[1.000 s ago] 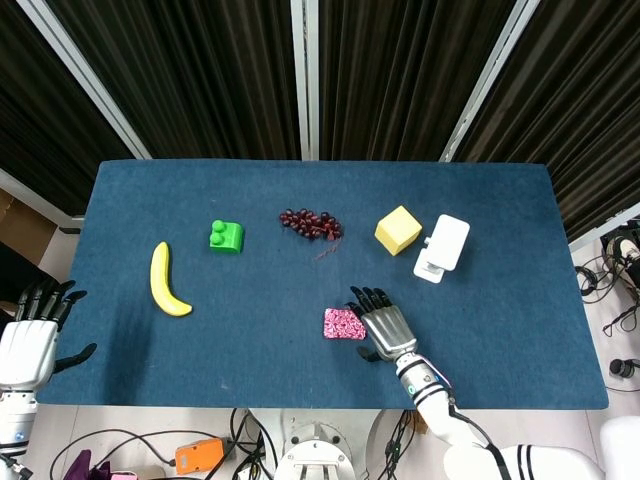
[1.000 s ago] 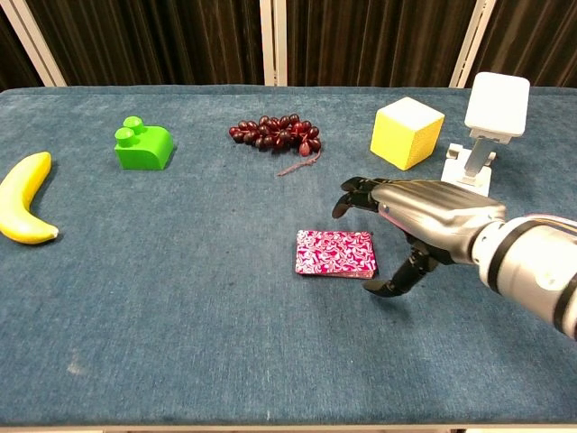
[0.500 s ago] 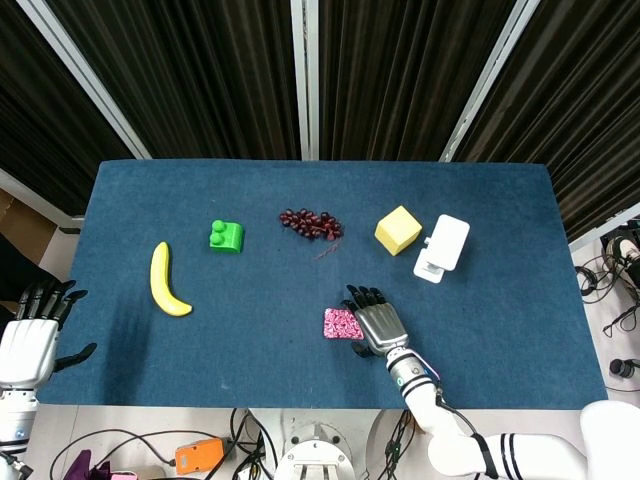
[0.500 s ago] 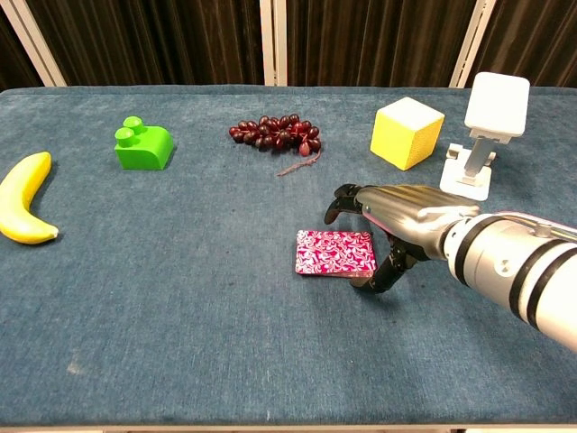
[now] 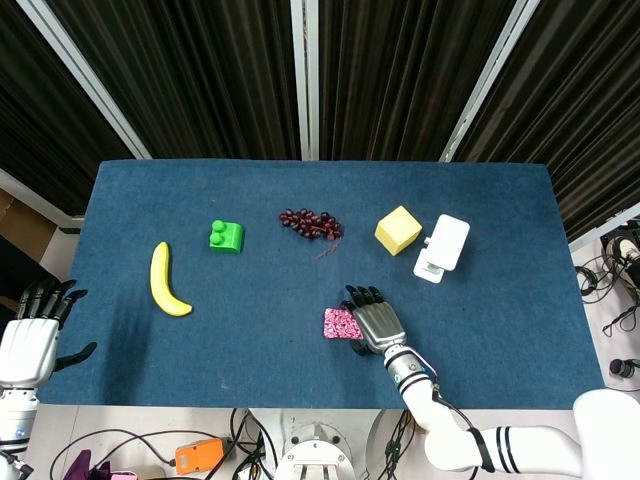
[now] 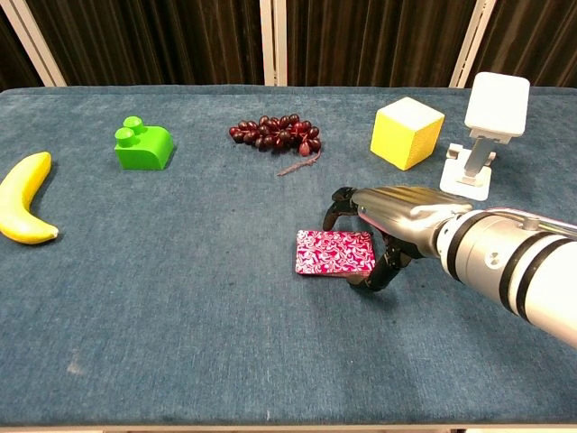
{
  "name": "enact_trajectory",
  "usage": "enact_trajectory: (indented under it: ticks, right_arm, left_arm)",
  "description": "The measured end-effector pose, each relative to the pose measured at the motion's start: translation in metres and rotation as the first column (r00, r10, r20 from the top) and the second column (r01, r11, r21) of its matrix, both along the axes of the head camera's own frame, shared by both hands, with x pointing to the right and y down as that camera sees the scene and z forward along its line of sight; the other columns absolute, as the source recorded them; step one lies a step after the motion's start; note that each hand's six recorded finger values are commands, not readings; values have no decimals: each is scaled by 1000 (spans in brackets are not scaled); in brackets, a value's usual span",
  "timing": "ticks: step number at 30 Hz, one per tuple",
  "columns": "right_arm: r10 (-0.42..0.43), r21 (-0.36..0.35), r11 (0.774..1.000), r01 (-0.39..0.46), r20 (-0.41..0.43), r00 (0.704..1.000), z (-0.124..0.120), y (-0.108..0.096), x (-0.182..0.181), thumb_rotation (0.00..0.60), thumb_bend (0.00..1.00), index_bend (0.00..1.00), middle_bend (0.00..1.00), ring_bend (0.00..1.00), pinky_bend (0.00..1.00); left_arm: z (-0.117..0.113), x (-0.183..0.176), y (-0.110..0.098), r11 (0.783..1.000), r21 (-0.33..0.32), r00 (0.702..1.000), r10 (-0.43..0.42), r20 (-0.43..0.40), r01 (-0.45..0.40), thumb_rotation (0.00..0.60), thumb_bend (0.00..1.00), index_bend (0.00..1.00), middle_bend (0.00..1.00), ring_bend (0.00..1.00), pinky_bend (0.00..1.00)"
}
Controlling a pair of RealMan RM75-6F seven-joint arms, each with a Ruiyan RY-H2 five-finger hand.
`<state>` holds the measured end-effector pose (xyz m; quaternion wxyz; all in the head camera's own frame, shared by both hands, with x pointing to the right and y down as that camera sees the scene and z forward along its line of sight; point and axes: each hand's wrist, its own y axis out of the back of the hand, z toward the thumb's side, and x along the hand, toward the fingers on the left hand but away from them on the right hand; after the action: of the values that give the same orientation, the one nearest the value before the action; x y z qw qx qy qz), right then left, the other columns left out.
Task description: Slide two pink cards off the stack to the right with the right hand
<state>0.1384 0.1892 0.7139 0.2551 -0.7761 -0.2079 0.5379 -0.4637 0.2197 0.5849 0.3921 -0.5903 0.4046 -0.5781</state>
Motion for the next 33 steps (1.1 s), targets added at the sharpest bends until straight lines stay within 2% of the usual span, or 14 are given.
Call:
enact_trajectory:
  ticks: [8,20,28,33]
  right_arm:
    - [-2,-4,1000,2,-2,1000,0,-1,-2,600,514,311,53,9,52]
    - [12,2,1000,-12,5,1000,-1,-3,-3,600,551,425,53,11,47]
    - [23,39,999,-25,36,999,-15,-12,5,600,551,432,53,10,48]
    - [13,62,998,-15,29,999,-26,-14,24,600,552,432,53,11,48]
  left_arm:
    - [0,-2,1,1000,-2,1000,-3,3,3,600,67,210,122,16,1]
    - [1,-3,2,1000,-5,1000,-5,5,5,600,67,210,122,17,1]
    - [-1,-2,2,1000,-1,1000,-3,3,3,600,67,210,123,17,1]
    - [-1,-1,2,1000,0,1000,-3,2,3,600,67,210,122,17,1]
